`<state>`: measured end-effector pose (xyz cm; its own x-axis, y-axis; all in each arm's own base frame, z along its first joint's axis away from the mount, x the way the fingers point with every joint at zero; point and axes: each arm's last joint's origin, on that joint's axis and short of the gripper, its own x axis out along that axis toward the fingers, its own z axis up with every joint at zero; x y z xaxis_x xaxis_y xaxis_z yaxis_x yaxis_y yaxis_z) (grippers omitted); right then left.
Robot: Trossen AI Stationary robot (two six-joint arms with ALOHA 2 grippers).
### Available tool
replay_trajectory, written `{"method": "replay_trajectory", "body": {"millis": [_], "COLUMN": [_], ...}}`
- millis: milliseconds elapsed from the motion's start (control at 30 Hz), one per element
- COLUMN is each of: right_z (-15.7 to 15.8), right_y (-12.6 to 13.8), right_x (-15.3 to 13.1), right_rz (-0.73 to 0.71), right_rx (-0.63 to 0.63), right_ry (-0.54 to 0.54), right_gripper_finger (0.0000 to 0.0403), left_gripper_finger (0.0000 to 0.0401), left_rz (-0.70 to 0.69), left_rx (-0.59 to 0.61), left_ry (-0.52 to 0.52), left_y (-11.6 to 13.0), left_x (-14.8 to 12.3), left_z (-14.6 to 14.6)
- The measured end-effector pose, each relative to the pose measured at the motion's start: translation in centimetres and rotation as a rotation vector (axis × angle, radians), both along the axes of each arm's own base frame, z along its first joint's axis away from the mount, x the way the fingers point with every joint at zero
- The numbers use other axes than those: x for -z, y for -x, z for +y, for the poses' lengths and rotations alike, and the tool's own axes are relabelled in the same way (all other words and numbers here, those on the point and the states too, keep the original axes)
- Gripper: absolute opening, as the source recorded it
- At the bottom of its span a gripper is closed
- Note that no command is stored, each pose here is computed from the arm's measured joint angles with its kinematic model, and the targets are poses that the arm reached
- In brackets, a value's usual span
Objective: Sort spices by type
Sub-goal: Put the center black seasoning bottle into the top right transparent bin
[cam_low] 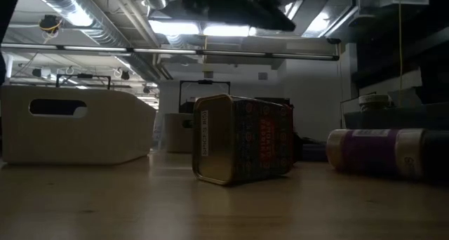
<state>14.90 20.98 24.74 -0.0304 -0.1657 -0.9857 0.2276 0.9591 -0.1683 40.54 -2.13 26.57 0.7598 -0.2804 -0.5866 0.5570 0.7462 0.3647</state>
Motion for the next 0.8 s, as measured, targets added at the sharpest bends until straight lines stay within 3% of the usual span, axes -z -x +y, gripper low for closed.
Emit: {"method": "replay_trajectory", "body": {"millis": [333,500,800], "right_z": [-0.1,-1.1,-3.0], "right_y": [-0.9,-2.2,-4.2], "right_x": [-1.0,-1.0,-1.0], "right_rz": [-0.024,-0.026,-0.029], "right_rx": [0.031,0.092,0.198], "right_ry": [-0.034,-0.036,-0.037], "right_gripper_finger": [0.0227,0.0227,0.0227], "left_gripper_finger": [0.0319,0.0319,0.0319], "left_rz": [0.114,0.151,0.178], "left_rx": [0.210,0.256,0.301], "left_ry": [-0.293,-0.438,-0.601], "left_y": [-0.9,-1.4,-2.5], "left_x": [4.4,6.4,9.8], "left_z": [-0.9,-1.0,-0.8]}}
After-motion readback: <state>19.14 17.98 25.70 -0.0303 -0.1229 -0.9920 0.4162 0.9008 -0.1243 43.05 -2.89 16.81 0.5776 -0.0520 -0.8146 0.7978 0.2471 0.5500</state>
